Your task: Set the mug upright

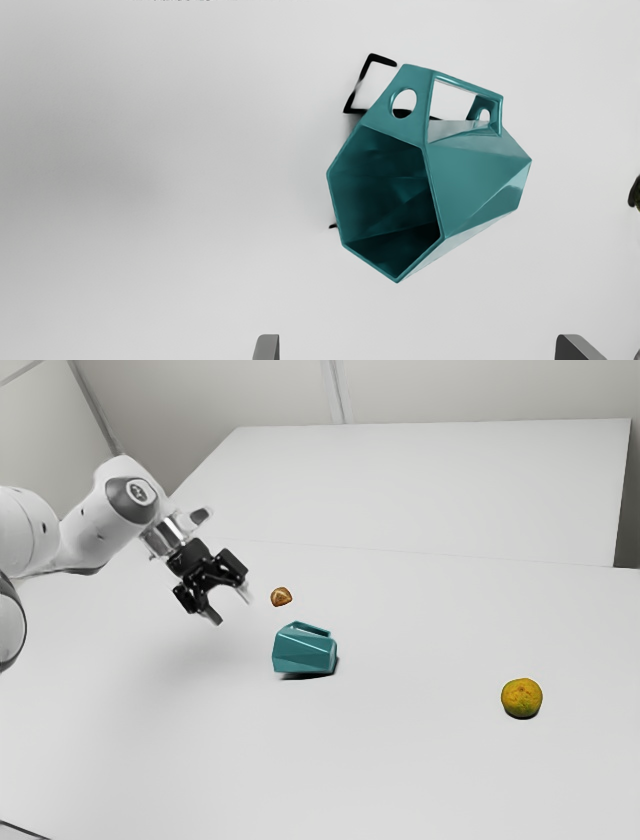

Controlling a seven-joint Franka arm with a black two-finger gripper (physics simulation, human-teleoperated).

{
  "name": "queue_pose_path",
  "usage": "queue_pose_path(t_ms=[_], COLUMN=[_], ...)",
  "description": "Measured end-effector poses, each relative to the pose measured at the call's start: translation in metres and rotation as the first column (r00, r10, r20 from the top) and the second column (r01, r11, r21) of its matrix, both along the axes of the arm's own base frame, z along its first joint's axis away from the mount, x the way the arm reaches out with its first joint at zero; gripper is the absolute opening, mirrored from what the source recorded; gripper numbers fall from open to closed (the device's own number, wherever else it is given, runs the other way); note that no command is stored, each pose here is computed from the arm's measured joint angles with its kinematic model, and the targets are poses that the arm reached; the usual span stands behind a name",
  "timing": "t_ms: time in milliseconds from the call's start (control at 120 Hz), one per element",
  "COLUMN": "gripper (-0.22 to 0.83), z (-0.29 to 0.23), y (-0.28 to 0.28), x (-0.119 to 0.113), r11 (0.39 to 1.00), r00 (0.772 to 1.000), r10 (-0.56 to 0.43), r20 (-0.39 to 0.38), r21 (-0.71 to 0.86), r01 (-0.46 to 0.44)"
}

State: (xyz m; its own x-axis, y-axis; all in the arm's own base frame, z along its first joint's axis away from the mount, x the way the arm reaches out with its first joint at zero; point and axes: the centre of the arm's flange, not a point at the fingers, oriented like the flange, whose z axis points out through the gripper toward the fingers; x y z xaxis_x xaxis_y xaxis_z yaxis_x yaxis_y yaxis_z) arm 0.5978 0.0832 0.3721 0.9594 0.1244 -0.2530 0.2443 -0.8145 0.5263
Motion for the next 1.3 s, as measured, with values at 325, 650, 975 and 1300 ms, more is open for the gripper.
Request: queue_pose_path(t_ms=[325,650,975,1300], gripper=[0.61,0.61,0.16,-0.12], z=[-0.058,-0.084,-0.093,-0.07], y=[-0.024,-0.066,-0.073,-0.083], x=[0.009,0.006,0.011,0.022], r11=[0.981,0.947,0.933,0.95], r00=[0.993,0.981,0.974,0.985], r10=[0.097,0.143,0.178,0.148], r20=[-0.071,-0.132,-0.14,-0.086], r21=[-0.162,-0.27,-0.29,-0.266], r01=[-0.107,-0.175,-0.213,-0.165])
